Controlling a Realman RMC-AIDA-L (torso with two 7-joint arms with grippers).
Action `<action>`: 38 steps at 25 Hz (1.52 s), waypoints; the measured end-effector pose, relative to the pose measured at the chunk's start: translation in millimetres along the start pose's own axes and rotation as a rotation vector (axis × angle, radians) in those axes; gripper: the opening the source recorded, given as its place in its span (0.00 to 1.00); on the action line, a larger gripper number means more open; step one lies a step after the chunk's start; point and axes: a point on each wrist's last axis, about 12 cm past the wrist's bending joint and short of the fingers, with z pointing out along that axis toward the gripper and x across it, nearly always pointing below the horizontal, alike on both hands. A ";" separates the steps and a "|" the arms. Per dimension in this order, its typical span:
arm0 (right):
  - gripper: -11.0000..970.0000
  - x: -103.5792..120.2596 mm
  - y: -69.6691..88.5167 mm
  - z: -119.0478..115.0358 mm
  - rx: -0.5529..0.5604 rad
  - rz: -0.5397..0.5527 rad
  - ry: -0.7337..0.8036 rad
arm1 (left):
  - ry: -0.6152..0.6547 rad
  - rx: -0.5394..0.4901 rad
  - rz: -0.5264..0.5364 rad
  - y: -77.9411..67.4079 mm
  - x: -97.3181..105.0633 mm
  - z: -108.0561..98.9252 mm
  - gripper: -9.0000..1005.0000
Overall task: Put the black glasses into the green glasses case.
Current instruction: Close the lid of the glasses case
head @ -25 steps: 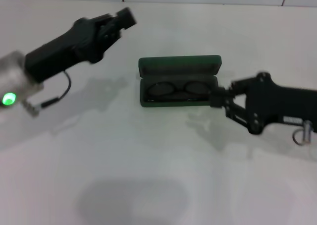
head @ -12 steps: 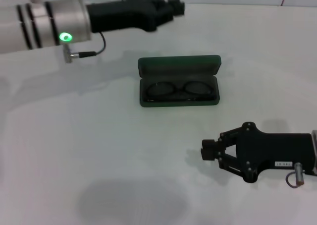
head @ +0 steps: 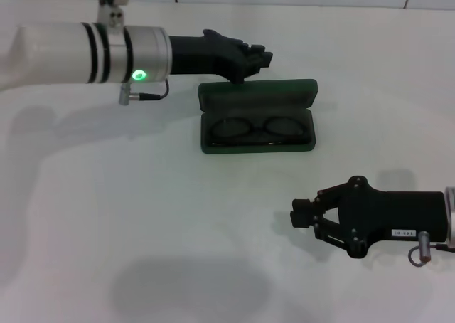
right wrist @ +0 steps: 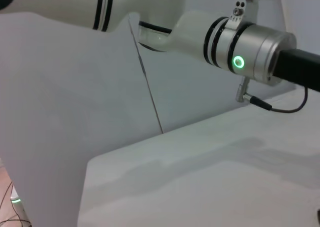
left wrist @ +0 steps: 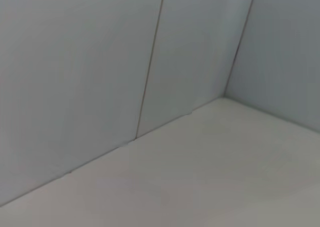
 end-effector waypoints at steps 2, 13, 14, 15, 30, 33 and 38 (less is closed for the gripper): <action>0.13 -0.1 -1.4 1.3 0.002 0.001 0.004 | 0.016 -0.009 0.011 -1.5 0.8 4.9 0.19; 0.14 -1.1 -6.0 3.8 0.018 0.002 0.013 | 0.061 -0.032 0.034 -2.5 4.9 11.5 0.18; 0.14 -1.5 -6.2 3.8 0.018 0.002 0.012 | 0.062 -0.032 0.030 -2.6 5.6 11.2 0.18; 0.14 -1.8 -6.5 3.6 0.019 0.001 0.011 | 0.062 -0.031 0.025 -2.8 6.4 11.1 0.18; 0.14 -2.4 -7.9 1.9 0.026 0.001 0.009 | 0.100 0.007 0.003 -13.7 19.3 15.9 0.18; 0.14 -2.3 -8.0 1.9 0.027 0.001 0.009 | 0.105 0.015 -0.001 -15.2 20.8 16.1 0.18; 0.14 -2.0 -8.9 2.1 0.035 0.002 0.011 | 0.114 0.043 -0.014 -20.1 27.2 15.2 0.18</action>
